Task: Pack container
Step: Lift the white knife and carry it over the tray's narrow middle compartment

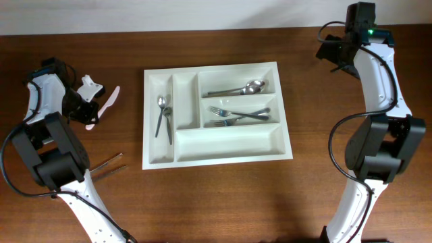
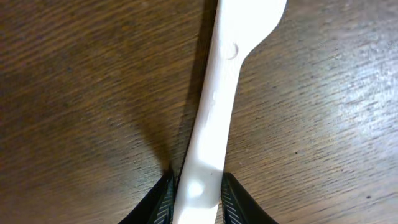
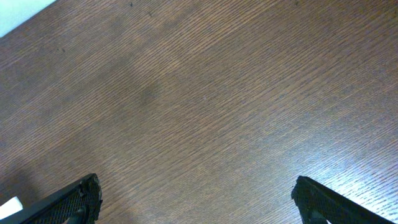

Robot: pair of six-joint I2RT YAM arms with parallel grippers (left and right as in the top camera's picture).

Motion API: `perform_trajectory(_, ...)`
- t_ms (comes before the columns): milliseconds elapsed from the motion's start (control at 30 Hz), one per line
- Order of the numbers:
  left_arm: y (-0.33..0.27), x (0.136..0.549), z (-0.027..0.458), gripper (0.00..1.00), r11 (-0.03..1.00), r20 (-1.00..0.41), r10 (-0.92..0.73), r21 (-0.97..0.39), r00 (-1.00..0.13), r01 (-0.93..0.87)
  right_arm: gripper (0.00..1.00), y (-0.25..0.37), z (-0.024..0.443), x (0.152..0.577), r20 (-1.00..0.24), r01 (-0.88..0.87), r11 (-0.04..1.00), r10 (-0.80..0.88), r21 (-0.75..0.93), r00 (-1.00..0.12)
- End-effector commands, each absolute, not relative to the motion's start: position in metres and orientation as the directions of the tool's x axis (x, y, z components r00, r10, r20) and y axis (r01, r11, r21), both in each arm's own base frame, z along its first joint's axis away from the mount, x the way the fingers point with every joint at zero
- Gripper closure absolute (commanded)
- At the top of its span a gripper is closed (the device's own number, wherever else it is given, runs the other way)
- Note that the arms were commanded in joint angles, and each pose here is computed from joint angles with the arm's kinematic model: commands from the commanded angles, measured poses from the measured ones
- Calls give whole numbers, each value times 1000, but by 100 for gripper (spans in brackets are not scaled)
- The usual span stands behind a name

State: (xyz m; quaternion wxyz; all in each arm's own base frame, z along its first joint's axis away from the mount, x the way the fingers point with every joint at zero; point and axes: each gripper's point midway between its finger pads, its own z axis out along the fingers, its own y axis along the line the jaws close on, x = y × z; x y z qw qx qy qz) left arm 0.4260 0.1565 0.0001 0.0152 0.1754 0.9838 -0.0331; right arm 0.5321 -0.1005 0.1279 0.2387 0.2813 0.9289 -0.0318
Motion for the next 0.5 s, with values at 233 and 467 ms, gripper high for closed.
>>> perform_trajectory(233,152,419,-2,75,987,-13,133,-88,-991,133,1,-101,127,535,-464,540,838,509,76,-725)
perform_trajectory(467,152,420,-2,98,992,-10,89,-88,-996,89,1,-101,127,535,-464,540,838,509,76,-725)
